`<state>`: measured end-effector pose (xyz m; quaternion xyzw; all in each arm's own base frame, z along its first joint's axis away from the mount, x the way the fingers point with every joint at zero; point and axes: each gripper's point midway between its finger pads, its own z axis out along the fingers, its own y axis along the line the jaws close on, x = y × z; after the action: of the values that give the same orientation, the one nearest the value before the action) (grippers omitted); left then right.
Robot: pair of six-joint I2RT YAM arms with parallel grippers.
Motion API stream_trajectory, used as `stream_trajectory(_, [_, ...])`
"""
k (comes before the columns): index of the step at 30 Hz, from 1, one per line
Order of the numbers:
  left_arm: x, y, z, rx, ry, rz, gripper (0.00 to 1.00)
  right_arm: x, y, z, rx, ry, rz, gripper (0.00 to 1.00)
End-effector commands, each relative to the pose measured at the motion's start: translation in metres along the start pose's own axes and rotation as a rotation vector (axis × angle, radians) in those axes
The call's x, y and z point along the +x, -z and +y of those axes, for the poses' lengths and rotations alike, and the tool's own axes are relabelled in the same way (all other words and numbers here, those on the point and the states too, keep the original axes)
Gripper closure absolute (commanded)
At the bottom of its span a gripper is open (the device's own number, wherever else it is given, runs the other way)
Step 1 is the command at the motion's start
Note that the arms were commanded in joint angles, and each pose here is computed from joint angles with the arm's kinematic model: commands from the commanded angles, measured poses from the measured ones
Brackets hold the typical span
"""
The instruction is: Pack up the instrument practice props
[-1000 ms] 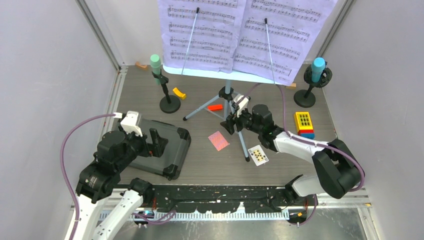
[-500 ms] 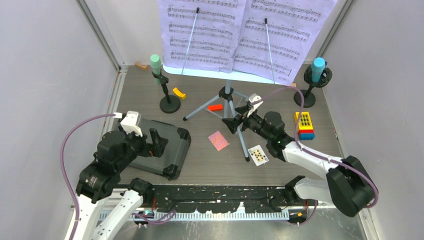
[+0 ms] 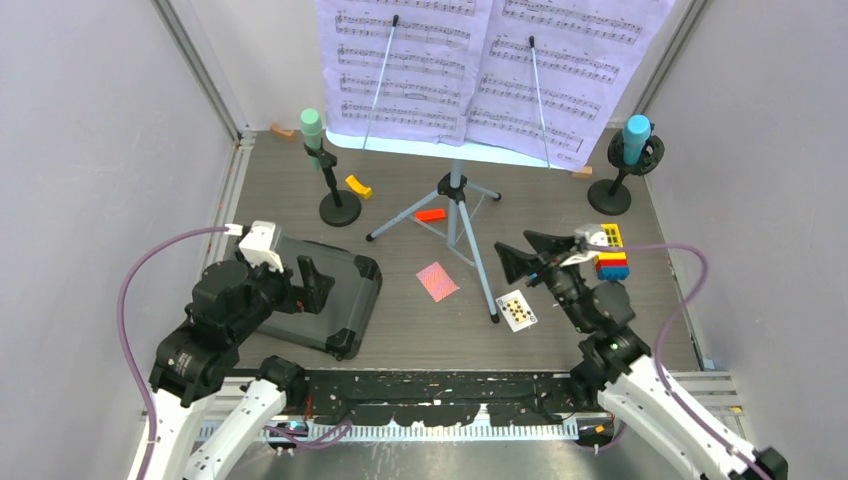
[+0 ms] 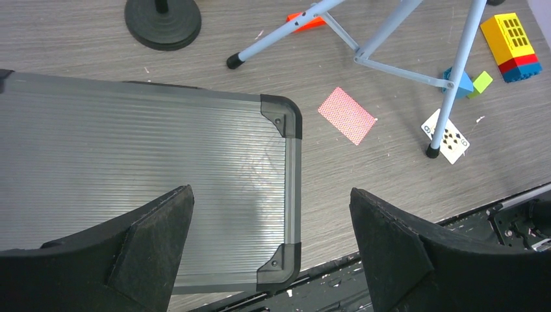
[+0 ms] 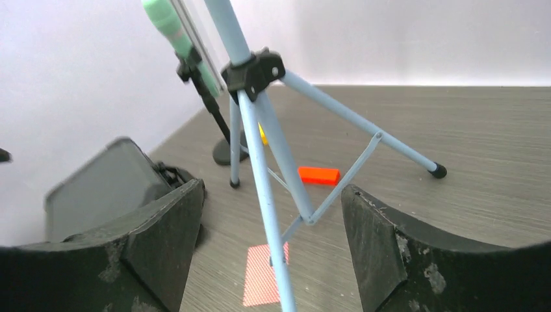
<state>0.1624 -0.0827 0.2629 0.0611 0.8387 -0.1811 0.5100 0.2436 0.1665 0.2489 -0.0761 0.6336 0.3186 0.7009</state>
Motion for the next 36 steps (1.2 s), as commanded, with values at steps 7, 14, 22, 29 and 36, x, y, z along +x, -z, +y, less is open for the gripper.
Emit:
stream_trajectory(7, [-0.106, 0.055, -0.012, -0.024, 0.009, -0.267, 0.06, -0.058, 0.063, 0.012, 0.069, -0.338, -0.078, 0.23])
stream_trajectory(14, [-0.17, 0.078, -0.037, 0.034, 0.001, -0.325, 0.03, -0.151, 0.097, 0.037, 0.051, -0.338, -0.138, 0.25])
stream_trajectory(22, [-0.234, 0.107, -0.071, 0.15, -0.027, -0.42, 0.01, -0.233, 0.091, 0.085, -0.017, -0.249, 0.032, 0.26])
stream_trajectory(29, [-0.276, 0.12, -0.101, 0.276, -0.048, -0.498, 0.02, -0.294, 0.052, 0.131, -0.179, -0.223, 0.032, 0.27])
stream_trajectory(36, [-0.304, 0.112, -0.135, 0.438, -0.053, -0.535, 0.12, -0.349, 0.001, 0.137, -0.143, -0.269, -0.082, 0.28])
